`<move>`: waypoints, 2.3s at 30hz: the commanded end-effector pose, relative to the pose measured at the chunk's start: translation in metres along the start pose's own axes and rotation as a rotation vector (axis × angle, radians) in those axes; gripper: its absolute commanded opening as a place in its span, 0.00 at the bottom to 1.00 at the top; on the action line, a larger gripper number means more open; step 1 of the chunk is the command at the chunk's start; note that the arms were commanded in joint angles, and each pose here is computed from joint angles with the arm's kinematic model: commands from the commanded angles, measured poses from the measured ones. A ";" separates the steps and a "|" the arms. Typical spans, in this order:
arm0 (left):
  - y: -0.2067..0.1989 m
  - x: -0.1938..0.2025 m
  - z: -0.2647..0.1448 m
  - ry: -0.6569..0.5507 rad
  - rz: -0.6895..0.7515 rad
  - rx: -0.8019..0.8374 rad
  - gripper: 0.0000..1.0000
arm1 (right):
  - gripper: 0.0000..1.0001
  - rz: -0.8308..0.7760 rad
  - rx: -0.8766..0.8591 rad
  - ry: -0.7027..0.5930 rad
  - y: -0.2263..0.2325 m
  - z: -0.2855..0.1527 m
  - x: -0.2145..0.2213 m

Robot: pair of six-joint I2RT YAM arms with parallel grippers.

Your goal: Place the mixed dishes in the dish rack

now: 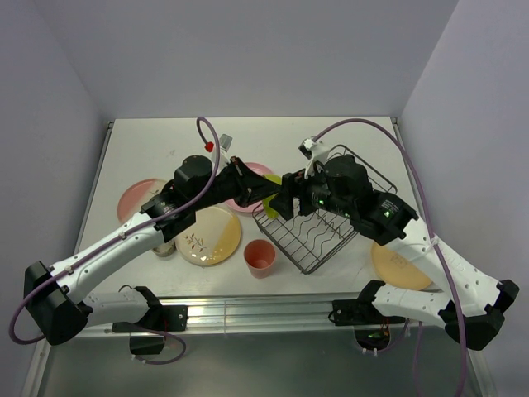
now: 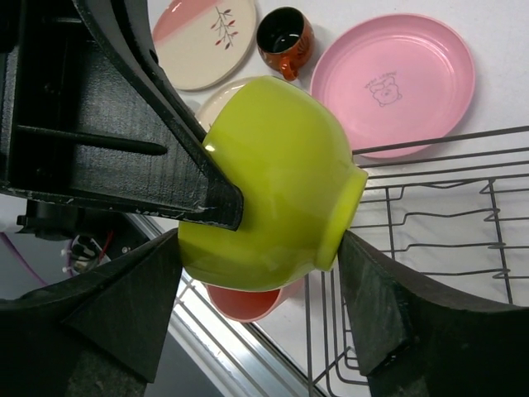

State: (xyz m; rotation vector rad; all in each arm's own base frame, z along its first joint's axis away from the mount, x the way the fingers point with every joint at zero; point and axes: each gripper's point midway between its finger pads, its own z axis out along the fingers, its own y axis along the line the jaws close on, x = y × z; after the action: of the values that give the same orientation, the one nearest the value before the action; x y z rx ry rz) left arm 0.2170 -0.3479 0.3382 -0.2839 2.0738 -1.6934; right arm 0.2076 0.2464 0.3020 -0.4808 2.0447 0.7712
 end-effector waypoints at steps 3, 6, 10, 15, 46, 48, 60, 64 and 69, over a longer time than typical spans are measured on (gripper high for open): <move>-0.035 -0.003 -0.008 -0.014 0.049 0.104 0.00 | 0.72 0.016 -0.020 -0.058 0.007 -0.001 -0.012; -0.034 -0.002 -0.006 -0.007 0.051 0.102 0.00 | 0.37 0.019 -0.004 -0.058 0.005 -0.001 -0.013; -0.033 -0.001 -0.004 0.002 0.062 0.106 0.00 | 0.00 0.023 0.022 -0.060 0.000 0.000 -0.012; -0.030 -0.001 0.001 0.014 0.079 0.095 0.28 | 0.00 0.029 0.072 -0.079 -0.010 -0.002 -0.012; 0.060 -0.089 -0.068 -0.405 0.235 -0.385 0.98 | 0.00 0.008 0.996 0.131 -0.185 -0.012 -0.011; 0.065 -0.084 -0.067 -0.379 0.246 -0.389 0.98 | 0.00 0.008 1.078 0.185 -0.207 -0.007 -0.006; 0.093 -0.070 -0.069 -0.311 0.282 -0.443 0.96 | 0.00 -0.007 1.287 0.355 -0.269 0.038 0.017; 0.100 -0.073 -0.074 -0.323 0.294 -0.479 0.96 | 0.00 -0.039 1.320 0.391 -0.279 0.051 0.026; 0.112 -0.074 -0.075 -0.325 0.296 -0.524 0.96 | 0.00 -0.078 1.370 0.444 -0.291 0.061 0.040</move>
State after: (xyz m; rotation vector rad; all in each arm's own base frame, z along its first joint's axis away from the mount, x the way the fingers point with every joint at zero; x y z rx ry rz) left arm 0.2598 -0.2339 0.2590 -0.3783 2.1495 -0.9085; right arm 0.3804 0.0765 0.1284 0.0546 2.4725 -0.8202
